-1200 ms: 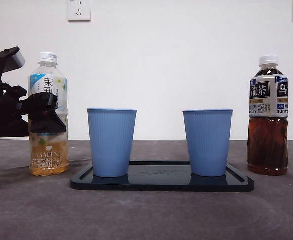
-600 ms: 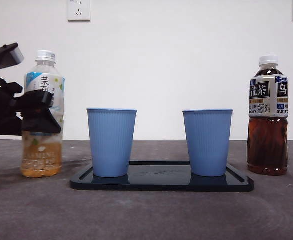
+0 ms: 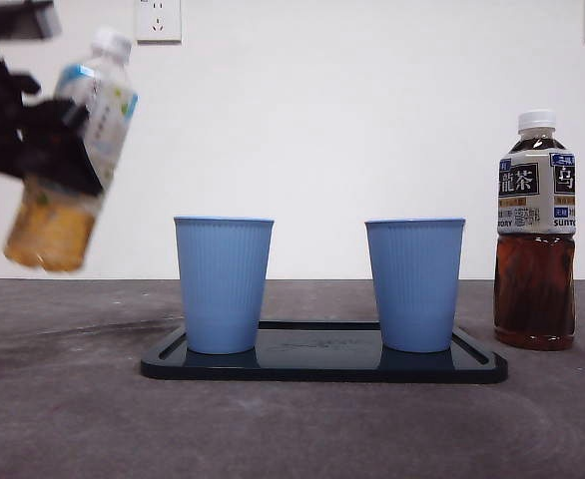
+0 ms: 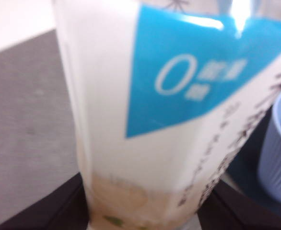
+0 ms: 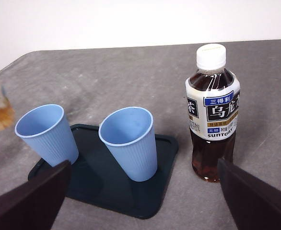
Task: Pour the drink into the cup
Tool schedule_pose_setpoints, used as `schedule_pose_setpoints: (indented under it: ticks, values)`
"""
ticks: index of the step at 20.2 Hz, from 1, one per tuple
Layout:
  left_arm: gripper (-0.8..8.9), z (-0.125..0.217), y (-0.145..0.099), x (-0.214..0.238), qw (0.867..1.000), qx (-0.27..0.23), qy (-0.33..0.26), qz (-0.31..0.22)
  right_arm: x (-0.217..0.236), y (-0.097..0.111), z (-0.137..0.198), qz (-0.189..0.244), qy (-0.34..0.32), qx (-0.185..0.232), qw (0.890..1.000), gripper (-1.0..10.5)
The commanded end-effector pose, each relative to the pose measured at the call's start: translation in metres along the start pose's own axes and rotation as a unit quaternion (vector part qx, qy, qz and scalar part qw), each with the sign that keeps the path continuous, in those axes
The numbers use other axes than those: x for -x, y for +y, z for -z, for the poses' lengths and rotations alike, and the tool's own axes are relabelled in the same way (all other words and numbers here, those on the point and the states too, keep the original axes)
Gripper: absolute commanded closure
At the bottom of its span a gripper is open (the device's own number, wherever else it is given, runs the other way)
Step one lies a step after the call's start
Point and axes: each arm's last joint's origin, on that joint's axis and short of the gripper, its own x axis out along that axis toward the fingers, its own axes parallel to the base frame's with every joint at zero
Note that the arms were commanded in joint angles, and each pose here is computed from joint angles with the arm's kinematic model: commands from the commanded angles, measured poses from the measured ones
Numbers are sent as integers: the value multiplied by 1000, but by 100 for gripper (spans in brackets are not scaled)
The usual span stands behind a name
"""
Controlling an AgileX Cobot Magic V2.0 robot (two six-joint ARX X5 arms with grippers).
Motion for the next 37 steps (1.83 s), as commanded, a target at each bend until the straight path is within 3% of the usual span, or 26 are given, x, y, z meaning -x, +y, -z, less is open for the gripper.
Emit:
schedule_pose_setpoints:
  ticks: [1, 8, 15, 21, 32, 37]
  values:
    - [578, -20, 6, 13, 996, -83, 4, -22, 2, 2, -4, -5, -8, 8, 1000, 461]
    - [600, -45, 11, 42, 976, -199, 70, -59, 2, 2, -4, -5, -8, 8, 1000, 461]
    - [599, -64, 4, 55, 956, -268, 88, -79, 2, 2, -4, -5, -8, 10, 1000, 461]
    - [599, -69, -8, 58, 916, -364, 120, -115, 2, 2, -4, -5, -8, 16, 1000, 461]
    - [606, -67, -25, 46, 868, -448, 168, -134, 2, 1, -2, -5, 2, 20, 1000, 461]
    - [606, -66, -32, 35, 853, -463, 189, -150, 2, 1, -1, -3, 8, 21, 1000, 461]
